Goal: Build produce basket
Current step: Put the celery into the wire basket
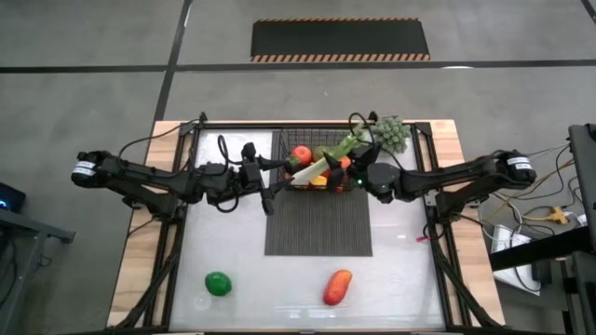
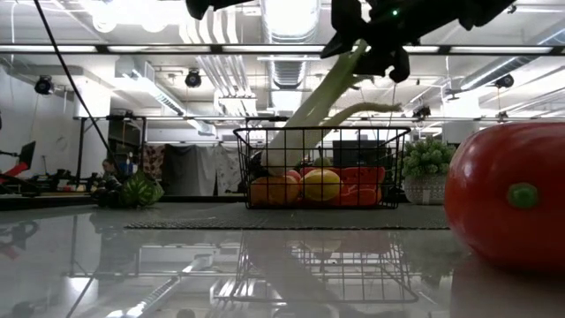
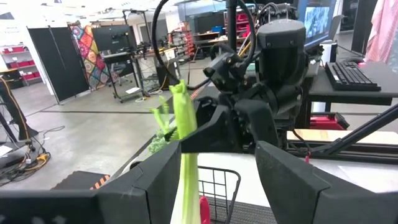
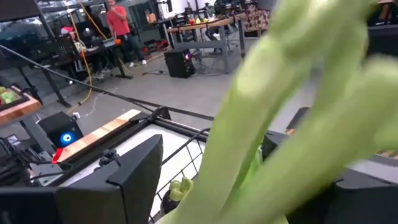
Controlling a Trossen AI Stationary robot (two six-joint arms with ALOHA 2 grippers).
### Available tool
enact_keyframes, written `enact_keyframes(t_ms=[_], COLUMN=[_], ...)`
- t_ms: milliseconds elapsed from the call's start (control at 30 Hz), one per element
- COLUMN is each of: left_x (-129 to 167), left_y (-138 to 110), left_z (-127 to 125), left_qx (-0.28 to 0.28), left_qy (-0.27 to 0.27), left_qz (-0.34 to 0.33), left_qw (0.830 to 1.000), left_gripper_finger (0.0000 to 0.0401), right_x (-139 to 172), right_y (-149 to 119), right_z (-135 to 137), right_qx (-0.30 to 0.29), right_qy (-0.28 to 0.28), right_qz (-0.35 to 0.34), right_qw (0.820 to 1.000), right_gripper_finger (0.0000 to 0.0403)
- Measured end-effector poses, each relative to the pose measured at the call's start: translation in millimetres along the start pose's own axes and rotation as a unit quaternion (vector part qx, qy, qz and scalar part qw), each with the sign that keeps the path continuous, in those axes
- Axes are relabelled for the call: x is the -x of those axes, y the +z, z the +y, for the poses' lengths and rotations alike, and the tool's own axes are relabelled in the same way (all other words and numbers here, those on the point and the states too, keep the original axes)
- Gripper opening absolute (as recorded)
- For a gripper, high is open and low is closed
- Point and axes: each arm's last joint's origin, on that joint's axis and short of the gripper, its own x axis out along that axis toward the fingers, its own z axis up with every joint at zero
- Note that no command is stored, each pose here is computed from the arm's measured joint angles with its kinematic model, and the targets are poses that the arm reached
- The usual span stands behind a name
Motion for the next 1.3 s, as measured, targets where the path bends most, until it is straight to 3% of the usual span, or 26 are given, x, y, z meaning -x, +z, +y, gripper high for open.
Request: enact_keyframes(t_ms=[467,867,1300], left_x=[0.0,0.0,0.0], left_y=[-0.1,-0.1,-0.1], left_z=[0.0,0.0,0.0], left_qx=[0.002,0.002,0.001], left_qy=[0.000,0.000,0.000], left_qz=[0.000,0.000,0.000], left_qw=[1.000,1.000,1.000], left_gripper_finger=[0.0192,0.0192,0.0192], right_x=[17.4,32.5,46.9], right_y=[24.9,24.5,33.7], right_z=[-13.0,-28.9,-40.4], right_qx=[0.014,0.024,0.031], right_qy=[-0.002,-0.024,-0.024], right_qz=[-0.006,0.054,0.069], right_qw=[1.000,0.998,0.997], right_gripper_finger=[0.0264,0.0258,0.0254])
